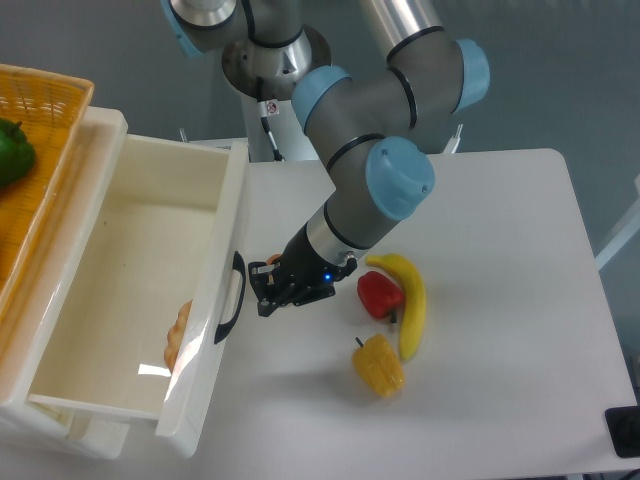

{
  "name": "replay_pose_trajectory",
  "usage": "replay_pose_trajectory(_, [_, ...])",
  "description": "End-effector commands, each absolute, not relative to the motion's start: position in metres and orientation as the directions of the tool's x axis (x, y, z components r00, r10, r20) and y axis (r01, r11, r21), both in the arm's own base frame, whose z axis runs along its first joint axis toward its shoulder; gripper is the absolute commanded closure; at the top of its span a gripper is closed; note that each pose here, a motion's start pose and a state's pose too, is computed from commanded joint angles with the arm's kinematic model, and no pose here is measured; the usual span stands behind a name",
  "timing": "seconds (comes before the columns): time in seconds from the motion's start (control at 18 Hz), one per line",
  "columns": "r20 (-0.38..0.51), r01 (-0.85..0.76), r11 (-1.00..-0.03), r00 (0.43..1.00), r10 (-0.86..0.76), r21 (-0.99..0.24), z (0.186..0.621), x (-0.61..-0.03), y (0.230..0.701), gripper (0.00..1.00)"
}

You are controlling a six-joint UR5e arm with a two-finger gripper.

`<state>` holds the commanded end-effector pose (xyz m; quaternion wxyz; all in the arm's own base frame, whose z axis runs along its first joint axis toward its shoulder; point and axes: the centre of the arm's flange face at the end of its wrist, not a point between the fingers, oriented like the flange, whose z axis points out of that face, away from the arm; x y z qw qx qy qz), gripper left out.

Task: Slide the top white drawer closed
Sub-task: 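Push the drawer front with the gripper into the cabinet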

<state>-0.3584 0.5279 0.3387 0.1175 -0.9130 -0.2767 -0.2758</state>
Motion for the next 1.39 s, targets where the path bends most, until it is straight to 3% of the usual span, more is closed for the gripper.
replay_pose_trajectory(0.33, [0.580, 0.554, -0.829, 0.702, 0.413, -0.081, 0.360, -0.338, 0.534, 1.00])
replay_pose_trajectory(1.39, [0.584, 0.503, -0.864, 0.707, 0.399, -0.017, 0.363, -0.272, 0.565, 1.00])
